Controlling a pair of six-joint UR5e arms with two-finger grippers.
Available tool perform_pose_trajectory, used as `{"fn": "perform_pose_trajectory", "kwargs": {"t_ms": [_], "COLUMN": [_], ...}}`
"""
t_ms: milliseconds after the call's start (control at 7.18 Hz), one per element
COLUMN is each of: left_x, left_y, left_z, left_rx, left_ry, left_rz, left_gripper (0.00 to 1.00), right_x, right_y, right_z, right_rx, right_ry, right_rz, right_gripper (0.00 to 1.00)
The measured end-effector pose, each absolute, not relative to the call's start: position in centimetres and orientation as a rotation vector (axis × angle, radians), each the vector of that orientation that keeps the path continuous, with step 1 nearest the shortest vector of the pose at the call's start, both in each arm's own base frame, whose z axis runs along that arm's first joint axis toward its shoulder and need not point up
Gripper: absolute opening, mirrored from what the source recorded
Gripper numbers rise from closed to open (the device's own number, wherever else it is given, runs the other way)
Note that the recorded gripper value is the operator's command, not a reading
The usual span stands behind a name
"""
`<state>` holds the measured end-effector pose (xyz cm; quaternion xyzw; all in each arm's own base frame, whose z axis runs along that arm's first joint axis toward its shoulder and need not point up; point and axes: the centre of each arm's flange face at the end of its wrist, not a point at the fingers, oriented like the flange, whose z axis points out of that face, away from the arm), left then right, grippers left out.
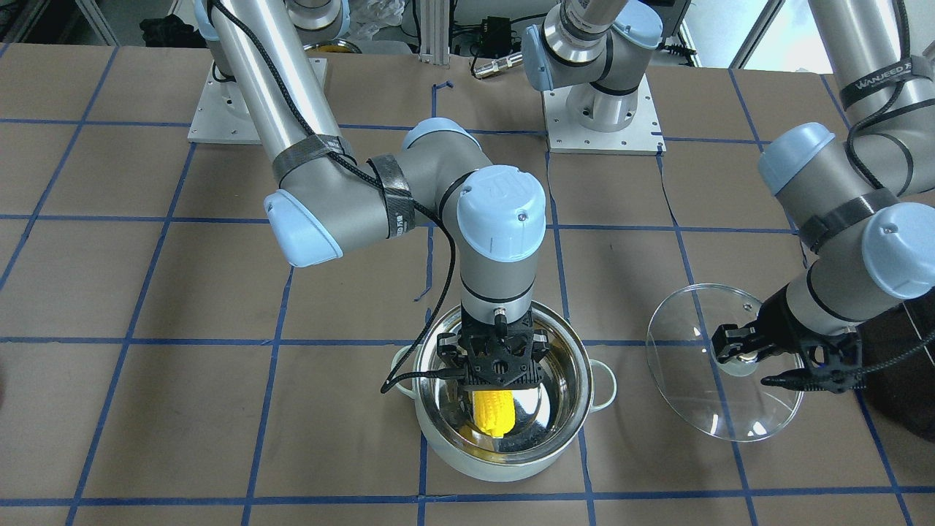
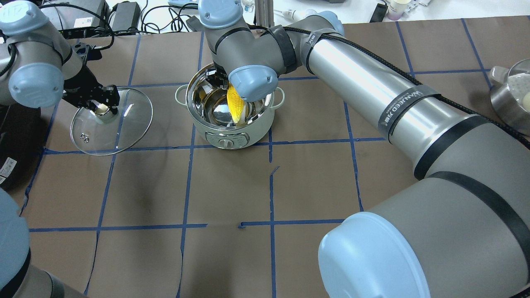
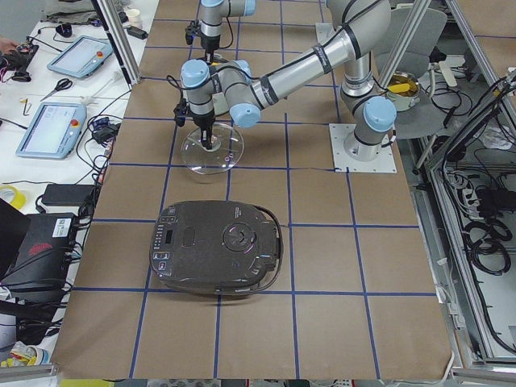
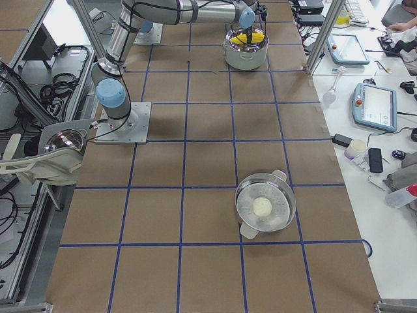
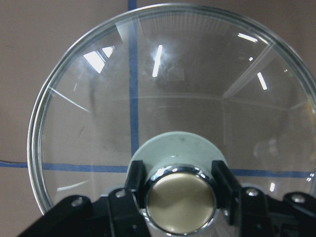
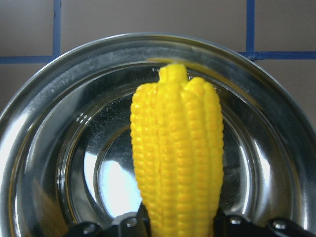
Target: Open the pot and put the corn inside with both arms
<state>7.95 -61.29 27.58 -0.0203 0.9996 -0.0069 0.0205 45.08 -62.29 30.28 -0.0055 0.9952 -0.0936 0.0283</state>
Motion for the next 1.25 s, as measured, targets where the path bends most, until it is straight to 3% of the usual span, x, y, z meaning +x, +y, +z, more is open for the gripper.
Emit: {"fn": "perform_pose_trajectory", "kwargs": {"t_ms": [696,835,1253], "left_x": [8.3,8.4,8.5], "left_y": [-57.1,-57.0,-57.3], "left_z": [21.7,21.4,21.5], "left_rx": [-0.096,-0.099,-0.08], "left_ry": [3.091,3.093,3.089], "left_rz": [-0.075,-0.07,-0.072], "left_gripper": [0.0,0.99,1.0], "right_x": [43.5,41.6,30.4], "right_y": [-62.1,-62.0,-61.3], "right_z": [33.4,35.2,41.7], "right_rx": [0.008,0.042,0.123], "right_ry": [3.059,3.073,3.139], "right_rz": [-0.321,-0.296,-0.118], "right_gripper": [1.0,1.0,1.0]}}
